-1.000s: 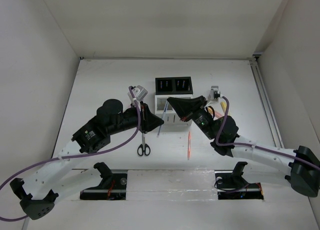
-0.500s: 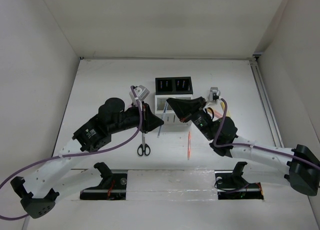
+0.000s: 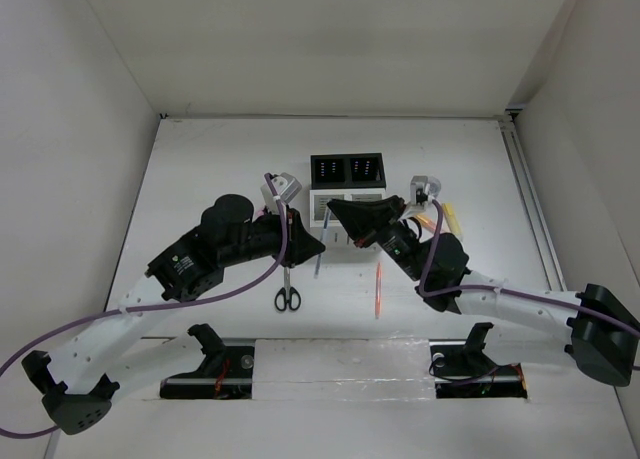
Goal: Sort the stationery into containers
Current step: Close the pen cap on the pen.
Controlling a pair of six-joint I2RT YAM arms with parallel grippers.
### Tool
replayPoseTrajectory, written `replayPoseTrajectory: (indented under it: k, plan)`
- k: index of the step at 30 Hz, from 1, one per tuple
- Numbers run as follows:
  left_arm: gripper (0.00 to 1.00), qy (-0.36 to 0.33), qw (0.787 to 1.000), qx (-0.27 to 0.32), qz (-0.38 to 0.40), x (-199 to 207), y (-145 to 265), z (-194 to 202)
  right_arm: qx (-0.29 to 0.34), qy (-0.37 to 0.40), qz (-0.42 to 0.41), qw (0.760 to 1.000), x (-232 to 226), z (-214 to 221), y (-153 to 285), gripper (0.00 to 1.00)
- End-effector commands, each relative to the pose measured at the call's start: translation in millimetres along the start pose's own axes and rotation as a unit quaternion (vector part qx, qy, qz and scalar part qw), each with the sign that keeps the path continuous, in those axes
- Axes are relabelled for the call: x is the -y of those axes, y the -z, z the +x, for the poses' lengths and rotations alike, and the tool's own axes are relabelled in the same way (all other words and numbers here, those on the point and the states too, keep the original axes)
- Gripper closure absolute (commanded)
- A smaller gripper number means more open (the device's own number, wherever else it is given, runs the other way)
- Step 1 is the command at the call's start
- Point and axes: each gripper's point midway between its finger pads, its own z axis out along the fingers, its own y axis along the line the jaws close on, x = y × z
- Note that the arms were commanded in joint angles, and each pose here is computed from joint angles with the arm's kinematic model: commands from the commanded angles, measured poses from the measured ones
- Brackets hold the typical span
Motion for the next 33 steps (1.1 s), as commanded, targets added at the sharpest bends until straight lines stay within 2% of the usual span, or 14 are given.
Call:
replayPoseTrajectory:
  k: [1,17,20,23,28,31,33]
  plan:
    - [1.00,-0.065,0.967,0.235,0.077,61.3,46.2,-128.4,-0.193,0.038,-0.006,0.981,18.5,105.0,43.5,1.00]
    - [1.00,-0.069,0.965,0.246,0.068,58.8,47.1,-132.9,-0.200,0.043,-0.036,0.978,9.2,110.9,46.9,1.00]
    - [1.00,-0.072,0.964,0.247,0.062,53.3,43.5,-128.5,-0.194,0.037,-0.045,0.979,2.8,104.4,46.7,0.97]
    - [1.00,-0.072,0.963,0.246,0.079,58.0,46.2,-123.9,-0.190,0.037,-0.047,0.980,-2.7,95.9,44.2,0.90]
    - [1.00,-0.076,0.962,0.246,0.089,58.1,45.6,-117.1,-0.176,0.037,-0.048,0.982,-9.7,82.1,36.5,0.72]
    - [1.00,-0.073,0.962,0.245,0.095,58.1,47.2,-111.8,-0.167,0.038,-0.041,0.984,-10.2,74.1,34.4,0.68]
    - [1.00,-0.065,0.965,0.236,0.092,53.4,41.6,-104.9,-0.160,0.039,-0.039,0.986,-11.0,69.6,33.8,0.57]
